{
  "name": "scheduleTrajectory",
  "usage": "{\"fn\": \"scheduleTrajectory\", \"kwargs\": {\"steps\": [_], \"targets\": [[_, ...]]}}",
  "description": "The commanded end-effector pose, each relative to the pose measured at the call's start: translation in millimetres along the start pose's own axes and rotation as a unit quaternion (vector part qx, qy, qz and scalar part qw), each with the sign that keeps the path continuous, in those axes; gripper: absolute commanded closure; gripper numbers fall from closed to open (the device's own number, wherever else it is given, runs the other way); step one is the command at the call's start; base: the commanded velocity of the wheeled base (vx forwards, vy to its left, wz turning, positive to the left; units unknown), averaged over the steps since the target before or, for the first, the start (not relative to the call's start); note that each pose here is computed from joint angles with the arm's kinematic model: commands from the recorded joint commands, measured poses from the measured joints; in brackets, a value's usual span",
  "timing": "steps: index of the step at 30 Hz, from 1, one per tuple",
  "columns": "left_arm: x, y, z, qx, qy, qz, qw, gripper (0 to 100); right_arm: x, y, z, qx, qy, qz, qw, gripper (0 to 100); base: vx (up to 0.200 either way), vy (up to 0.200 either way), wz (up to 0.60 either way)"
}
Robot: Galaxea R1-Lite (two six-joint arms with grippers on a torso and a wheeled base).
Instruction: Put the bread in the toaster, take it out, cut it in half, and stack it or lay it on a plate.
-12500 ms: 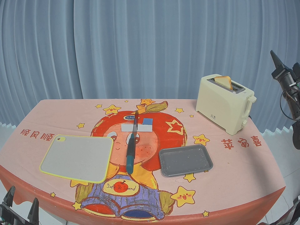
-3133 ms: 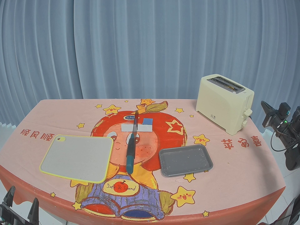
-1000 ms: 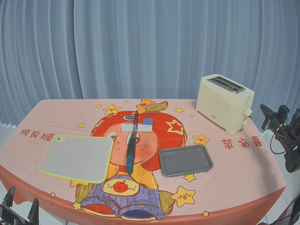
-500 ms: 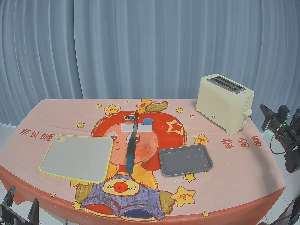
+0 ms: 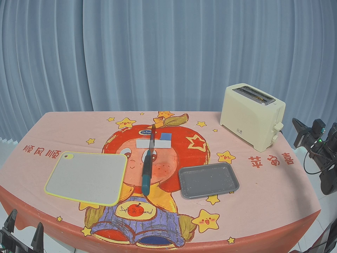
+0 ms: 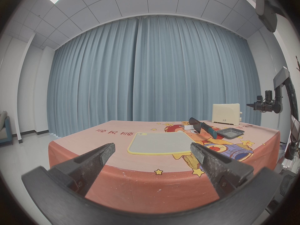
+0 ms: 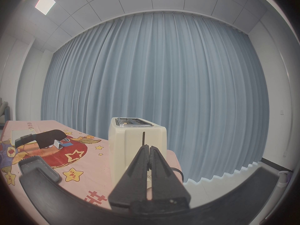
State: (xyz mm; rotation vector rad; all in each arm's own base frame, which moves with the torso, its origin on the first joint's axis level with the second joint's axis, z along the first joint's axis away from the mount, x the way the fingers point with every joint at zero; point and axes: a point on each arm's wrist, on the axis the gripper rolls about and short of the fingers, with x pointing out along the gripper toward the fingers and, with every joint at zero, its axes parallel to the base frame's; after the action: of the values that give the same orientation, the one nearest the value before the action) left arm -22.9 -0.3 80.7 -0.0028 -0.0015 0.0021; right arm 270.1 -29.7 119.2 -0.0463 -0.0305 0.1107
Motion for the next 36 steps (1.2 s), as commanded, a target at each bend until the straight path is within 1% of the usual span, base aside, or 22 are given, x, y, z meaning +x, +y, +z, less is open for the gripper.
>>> {"fn": "scheduleTrajectory", "kwargs": {"steps": [1,4,26,30,36], "targets": [[0.0,0.0,-4.8,0.0,0.0,0.0,1.0,0,-1.1,0.0,0.2,-0.002,-0.002,-0.001,1.0,100,0.0,0.0,0.0],[0.1,0.0,-5.3,0.0,0.001,0.0,1.0,0,-1.2,0.0,0.7,-0.007,-0.004,-0.001,1.0,100,0.0,0.0,0.0],[0.1,0.0,-5.3,0.0,0.001,0.0,1.0,0,-3.0,0.5,-0.6,-0.006,0.001,0.0,1.0,100,0.0,0.0,0.0],[0.1,0.0,-5.3,0.0,0.001,0.0,1.0,0,-4.6,1.0,-2.9,-0.005,0.007,0.0,1.0,100,0.0,0.0,0.0],[0.1,0.0,-5.3,0.0,0.001,0.0,1.0,0,-5.1,1.1,-3.5,-0.007,0.008,0.0,0.9999,100,0.0,0.0,0.0]]}}
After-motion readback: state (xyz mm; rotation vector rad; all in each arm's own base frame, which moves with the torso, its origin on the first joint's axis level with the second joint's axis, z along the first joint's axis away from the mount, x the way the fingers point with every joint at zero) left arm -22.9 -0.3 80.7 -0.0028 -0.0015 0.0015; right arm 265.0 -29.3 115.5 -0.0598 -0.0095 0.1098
